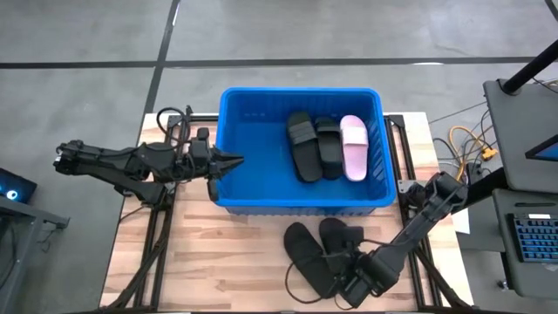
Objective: Pick and place slides into bin
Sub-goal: Put the black slide into the blue bin
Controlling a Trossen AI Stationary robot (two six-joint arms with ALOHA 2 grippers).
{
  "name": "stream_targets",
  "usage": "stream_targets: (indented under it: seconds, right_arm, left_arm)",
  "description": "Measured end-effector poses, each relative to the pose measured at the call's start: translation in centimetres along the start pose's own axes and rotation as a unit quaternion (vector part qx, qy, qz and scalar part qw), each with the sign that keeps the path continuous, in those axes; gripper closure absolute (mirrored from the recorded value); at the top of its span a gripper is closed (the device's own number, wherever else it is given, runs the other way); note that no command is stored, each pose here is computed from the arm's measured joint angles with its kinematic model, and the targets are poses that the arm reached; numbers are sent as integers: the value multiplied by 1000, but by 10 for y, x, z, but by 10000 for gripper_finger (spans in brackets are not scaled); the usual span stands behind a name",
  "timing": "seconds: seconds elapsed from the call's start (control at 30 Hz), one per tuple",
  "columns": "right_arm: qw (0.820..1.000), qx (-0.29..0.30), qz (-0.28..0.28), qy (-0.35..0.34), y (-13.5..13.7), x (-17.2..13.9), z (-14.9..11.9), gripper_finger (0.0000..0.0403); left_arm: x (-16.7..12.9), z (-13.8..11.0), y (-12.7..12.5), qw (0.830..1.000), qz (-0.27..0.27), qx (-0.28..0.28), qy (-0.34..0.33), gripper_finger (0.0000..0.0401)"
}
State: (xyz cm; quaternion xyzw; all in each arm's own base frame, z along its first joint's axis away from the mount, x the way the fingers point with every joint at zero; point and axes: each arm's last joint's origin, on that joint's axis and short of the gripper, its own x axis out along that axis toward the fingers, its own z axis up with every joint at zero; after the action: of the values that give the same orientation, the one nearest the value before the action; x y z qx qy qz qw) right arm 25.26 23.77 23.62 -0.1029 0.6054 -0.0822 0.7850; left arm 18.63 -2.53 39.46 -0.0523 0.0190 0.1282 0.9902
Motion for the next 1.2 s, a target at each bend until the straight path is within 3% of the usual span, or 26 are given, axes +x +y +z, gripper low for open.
stream_targets:
  seconds: [0.5,0.73,0.97,1.2]
  right_arm:
    - [1000,-18,-14,16,6,50,-29,150]
    - [999,-24,-40,16,3,57,-35,157]
    - [994,-33,-103,-35,-2,61,-35,163]
    - [995,-37,-94,-15,-4,66,-38,178]
  left_arm:
    - [0,0,0,1000,0,0,0,381]
    - [-1,-1,0,1000,0,0,0,381]
    - [0,-3,1,1000,4,2,4,381]
    - [1,-5,1,1000,12,4,5,381]
